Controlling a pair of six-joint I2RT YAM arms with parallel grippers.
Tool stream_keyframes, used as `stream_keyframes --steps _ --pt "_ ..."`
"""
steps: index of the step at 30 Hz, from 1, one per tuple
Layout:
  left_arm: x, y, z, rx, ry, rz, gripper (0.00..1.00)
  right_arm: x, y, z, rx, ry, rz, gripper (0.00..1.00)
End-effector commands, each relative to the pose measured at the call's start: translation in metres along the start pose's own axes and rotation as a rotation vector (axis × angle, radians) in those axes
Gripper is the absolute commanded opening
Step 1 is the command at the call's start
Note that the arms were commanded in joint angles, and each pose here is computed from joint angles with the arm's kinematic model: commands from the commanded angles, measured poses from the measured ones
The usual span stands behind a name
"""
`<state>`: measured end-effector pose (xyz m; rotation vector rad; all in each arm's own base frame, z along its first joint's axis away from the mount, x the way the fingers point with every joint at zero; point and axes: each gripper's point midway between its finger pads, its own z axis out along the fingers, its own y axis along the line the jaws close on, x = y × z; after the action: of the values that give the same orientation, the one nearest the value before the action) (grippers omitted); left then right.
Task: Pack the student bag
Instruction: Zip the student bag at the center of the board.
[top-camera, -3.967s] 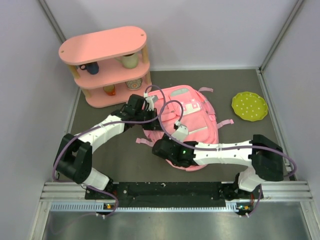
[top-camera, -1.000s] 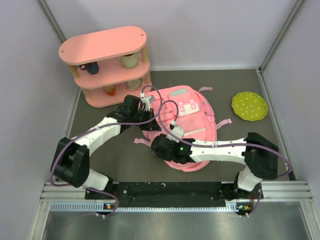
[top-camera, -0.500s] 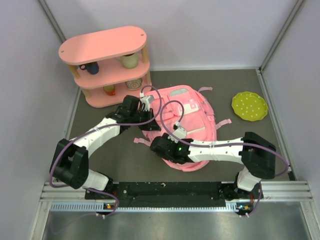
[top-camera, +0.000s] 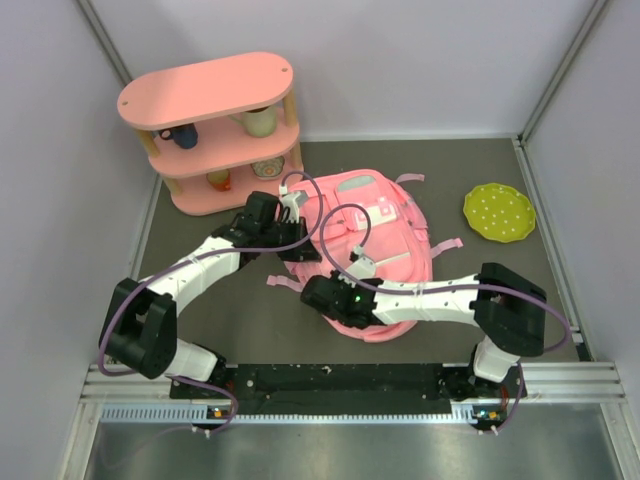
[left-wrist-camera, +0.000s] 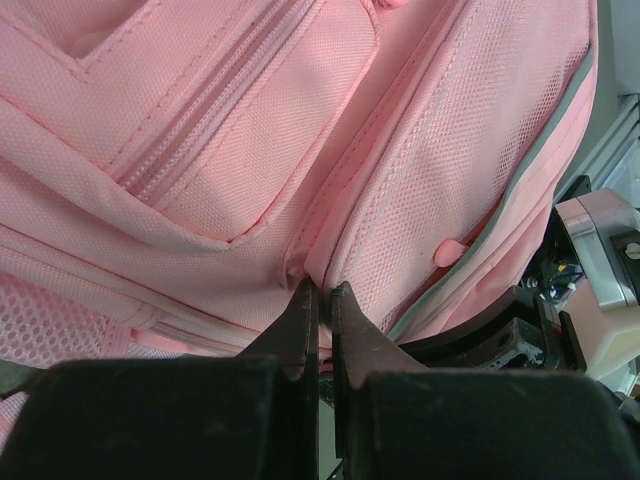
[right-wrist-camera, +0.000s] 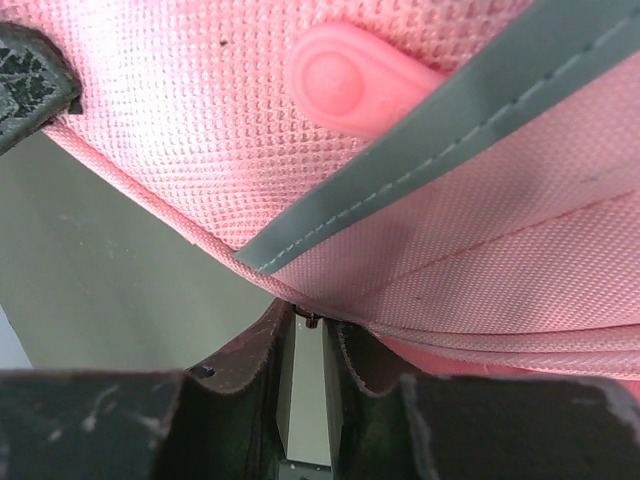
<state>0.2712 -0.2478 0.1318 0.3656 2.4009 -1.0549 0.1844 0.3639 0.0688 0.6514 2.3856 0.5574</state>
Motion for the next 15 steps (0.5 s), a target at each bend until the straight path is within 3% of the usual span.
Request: stream_keyframes --steps 1,7,11,15 --pt "-0.005 -0.025 -0.015 0.095 -0.015 0.042 0.0 -0.053 -0.043 0.014 0.127 -0.212 -0.068 0.14" --pt "-0.005 -0.025 -0.017 0.088 -0.017 0.045 0.0 -0.067 -0.046 0.008 0.127 -0.267 -0.133 0.0" --pt "-0.003 -0.018 -0.016 0.059 -0.015 0.055 0.0 -0.076 -0.036 -0.004 0.099 -0.269 -0.233 0.0" --pt "-0.002 -0.008 -0.012 0.026 -0.007 0.075 0.0 -0.074 -0.043 -0.021 0.026 -0.193 -0.434 0.0"
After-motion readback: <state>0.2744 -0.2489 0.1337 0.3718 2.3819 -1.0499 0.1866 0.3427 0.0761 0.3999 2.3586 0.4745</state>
